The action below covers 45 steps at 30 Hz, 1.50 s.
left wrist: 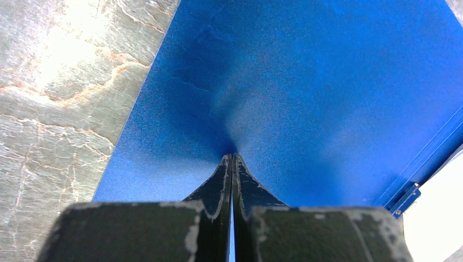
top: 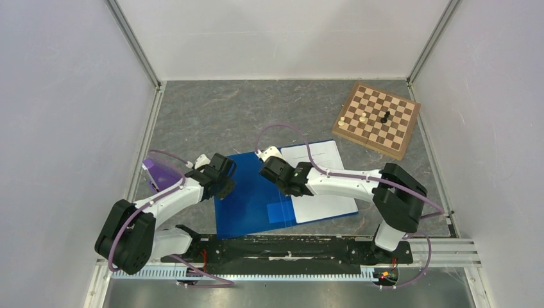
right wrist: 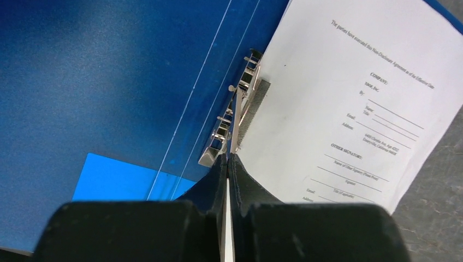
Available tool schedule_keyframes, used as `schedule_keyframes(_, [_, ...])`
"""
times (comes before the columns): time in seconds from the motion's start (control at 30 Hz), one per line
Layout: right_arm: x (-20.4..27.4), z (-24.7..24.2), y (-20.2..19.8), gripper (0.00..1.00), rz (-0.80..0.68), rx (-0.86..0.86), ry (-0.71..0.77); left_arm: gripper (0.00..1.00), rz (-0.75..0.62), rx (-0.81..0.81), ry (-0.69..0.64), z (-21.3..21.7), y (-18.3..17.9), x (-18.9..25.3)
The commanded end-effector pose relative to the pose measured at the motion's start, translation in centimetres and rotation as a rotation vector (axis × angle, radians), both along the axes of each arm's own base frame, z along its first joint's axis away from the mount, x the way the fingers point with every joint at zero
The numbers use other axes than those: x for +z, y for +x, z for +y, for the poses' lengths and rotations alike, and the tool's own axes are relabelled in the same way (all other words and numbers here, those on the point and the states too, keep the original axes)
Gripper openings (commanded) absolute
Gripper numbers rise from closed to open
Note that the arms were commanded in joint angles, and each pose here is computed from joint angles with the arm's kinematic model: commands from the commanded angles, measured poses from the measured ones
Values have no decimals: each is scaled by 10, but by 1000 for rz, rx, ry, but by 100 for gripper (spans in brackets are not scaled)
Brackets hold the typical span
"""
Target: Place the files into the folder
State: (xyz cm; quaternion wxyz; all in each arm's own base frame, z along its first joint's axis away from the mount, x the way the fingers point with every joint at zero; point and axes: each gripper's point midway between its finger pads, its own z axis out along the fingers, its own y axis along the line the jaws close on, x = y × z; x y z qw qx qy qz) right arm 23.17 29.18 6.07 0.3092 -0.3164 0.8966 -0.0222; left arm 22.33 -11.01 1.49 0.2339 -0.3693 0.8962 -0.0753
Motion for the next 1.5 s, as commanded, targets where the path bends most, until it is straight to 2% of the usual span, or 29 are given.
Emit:
schedule_keyframes(0.0, [-23,-20,-20,0,77,-9,-48,2,36,41,68,16,-9,-6])
schedule_keyframes(0.57, [-63,-45,-36,0,131,-18,-124,2,16,40,60,16,-10,0])
schedule_keyframes(1.1, [-68,-65,-41,0,133,-50,-132,2,104,75,152,31,-19,-16])
schedule_keyframes(1.47, [-76,-69,-43,0,169,-44,-115,2,93,83,157,32,-18,-17])
